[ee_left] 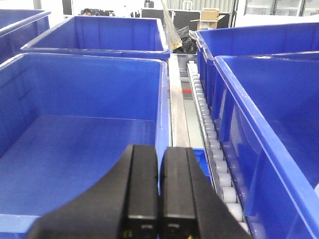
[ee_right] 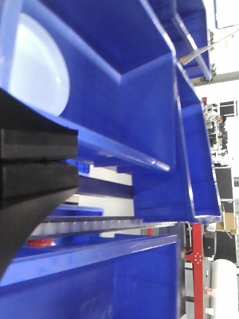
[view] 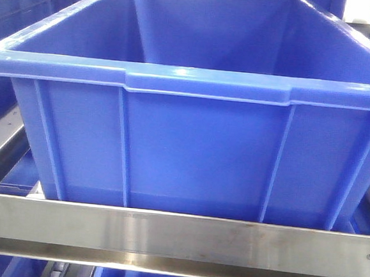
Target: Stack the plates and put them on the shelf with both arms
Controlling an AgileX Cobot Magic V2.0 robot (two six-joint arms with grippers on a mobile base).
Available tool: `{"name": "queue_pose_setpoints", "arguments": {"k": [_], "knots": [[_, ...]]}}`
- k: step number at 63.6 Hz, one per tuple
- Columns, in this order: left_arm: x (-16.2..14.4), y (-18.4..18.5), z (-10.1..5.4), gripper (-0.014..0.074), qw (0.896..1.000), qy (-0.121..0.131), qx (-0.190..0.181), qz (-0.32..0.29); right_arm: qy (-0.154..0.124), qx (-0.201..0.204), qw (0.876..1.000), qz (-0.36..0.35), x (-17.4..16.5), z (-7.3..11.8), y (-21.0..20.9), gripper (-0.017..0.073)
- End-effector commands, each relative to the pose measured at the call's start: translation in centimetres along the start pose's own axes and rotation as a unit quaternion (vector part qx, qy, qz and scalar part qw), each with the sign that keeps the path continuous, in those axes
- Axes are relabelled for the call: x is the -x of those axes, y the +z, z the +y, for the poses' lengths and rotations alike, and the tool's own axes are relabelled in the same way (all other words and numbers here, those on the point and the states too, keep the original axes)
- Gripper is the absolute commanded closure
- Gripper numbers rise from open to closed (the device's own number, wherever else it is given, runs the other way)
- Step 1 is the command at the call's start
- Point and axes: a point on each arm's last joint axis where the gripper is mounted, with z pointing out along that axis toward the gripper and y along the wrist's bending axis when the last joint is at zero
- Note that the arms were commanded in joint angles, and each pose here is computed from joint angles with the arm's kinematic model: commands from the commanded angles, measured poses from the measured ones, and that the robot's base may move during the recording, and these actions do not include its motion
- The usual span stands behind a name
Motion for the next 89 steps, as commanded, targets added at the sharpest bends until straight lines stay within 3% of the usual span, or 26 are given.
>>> {"name": "queue_pose_setpoints", "arguments": {"k": [1,12,22,38,48,89], "knots": [[1.9,-0.1,0.2,0.0513,0.998,-0.007,0.009,-0.056,-0.017,-0.006,0.999,-0.051,0.3,-0.1,-0.1,0.0503],[1.9,-0.1,0.2,0.0513,0.998,-0.007,0.009,-0.056,-0.032,-0.011,0.999,-0.027,-3.2,-0.5,-0.1,0.0503],[1.9,-0.1,0.2,0.0513,0.998,-0.007,0.009,-0.056,-0.033,-0.048,0.998,-0.015,-6.4,-1.2,-0.3,0.0503],[1.8,-0.1,0.2,0.0513,0.999,-0.007,0.008,-0.053,-0.019,-0.060,0.998,-0.021,-9.1,-1.7,0.2,0.0503],[1.8,-0.1,0.1,0.0513,0.999,-0.007,0.008,-0.051,-0.007,-0.058,0.998,-0.031,-9.0,-1.7,0.2,0.0503],[1.7,-0.1,0.1,0.0513,0.999,-0.007,0.008,-0.050,-0.010,-0.047,0.999,-0.025,-9.1,-1.6,0.2,0.0503]]}}
